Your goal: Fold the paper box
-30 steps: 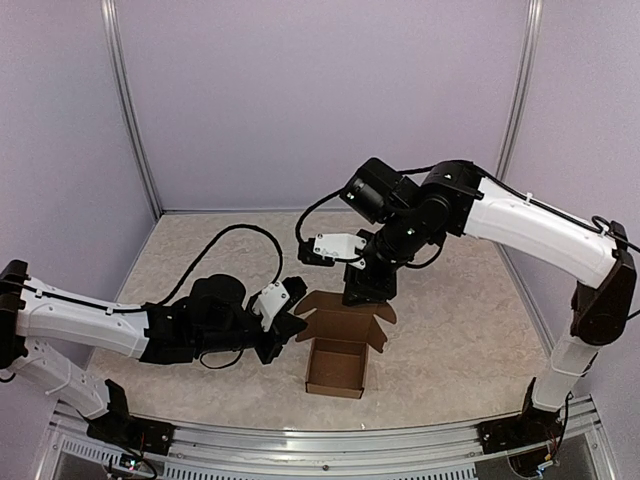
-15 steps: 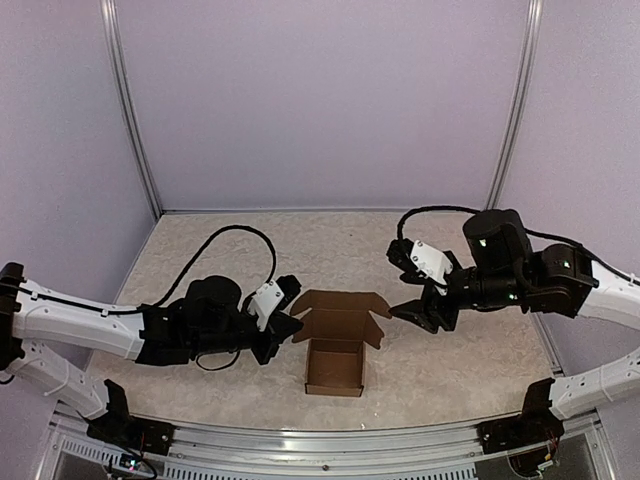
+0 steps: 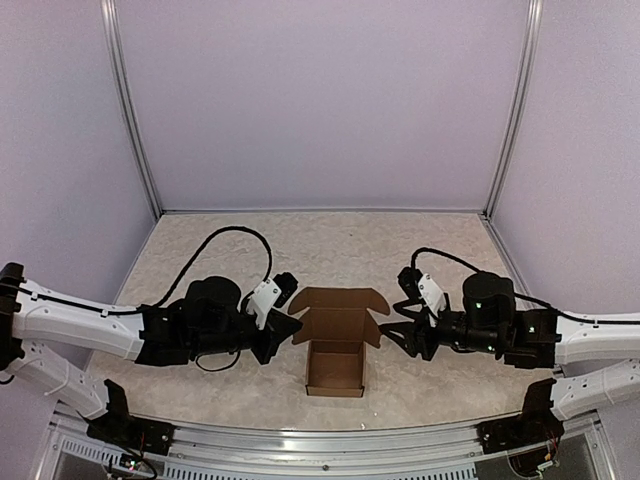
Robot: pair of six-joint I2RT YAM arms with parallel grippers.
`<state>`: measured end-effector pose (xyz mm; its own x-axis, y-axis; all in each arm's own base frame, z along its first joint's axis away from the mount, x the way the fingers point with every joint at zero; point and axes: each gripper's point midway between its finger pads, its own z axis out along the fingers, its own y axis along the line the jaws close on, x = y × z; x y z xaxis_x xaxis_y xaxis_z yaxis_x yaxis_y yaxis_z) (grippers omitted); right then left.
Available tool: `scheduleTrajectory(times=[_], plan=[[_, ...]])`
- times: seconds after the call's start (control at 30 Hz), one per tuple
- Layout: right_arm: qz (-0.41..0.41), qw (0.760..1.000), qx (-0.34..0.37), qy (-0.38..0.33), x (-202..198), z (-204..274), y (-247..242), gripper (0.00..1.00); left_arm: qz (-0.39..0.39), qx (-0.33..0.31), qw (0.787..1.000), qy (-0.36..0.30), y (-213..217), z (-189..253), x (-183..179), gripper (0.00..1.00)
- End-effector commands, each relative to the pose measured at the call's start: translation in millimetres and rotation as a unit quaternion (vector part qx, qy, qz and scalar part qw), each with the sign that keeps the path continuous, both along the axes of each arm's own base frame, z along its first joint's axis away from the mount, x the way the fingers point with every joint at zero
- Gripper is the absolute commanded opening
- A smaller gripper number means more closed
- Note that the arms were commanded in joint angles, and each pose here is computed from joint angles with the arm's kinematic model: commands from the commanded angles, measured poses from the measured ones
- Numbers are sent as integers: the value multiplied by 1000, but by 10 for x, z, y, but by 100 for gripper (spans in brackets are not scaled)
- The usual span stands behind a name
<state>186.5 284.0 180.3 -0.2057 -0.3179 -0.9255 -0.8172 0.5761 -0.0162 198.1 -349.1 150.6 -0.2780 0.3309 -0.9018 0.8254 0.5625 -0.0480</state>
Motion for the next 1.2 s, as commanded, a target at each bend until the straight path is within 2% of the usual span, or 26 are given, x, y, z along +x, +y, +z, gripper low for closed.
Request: scheduleTrajectory(times=[0.0,0.33,0.5,0.7,0.87,1.17], plan=[[-14,998,59,0,110,127,136,53,7,-8,1000,3,-41,51,23,0],[12,999,47,22,117,-31,341,34,20,-1,1000,1,-9,51,60,0],[-2,999,39,24,162,-93,335,15,27,3,1000,0,9,42,81,0],[-6,999,36,21,178,-106,356,0,30,3,1000,1,9,45,90,0],[-6,999,47,14,170,-37,394,0,43,-2,999,4,14,75,121,0],[-55,995,77,-2,167,155,534,0,84,-2,996,24,-62,136,176,0]])
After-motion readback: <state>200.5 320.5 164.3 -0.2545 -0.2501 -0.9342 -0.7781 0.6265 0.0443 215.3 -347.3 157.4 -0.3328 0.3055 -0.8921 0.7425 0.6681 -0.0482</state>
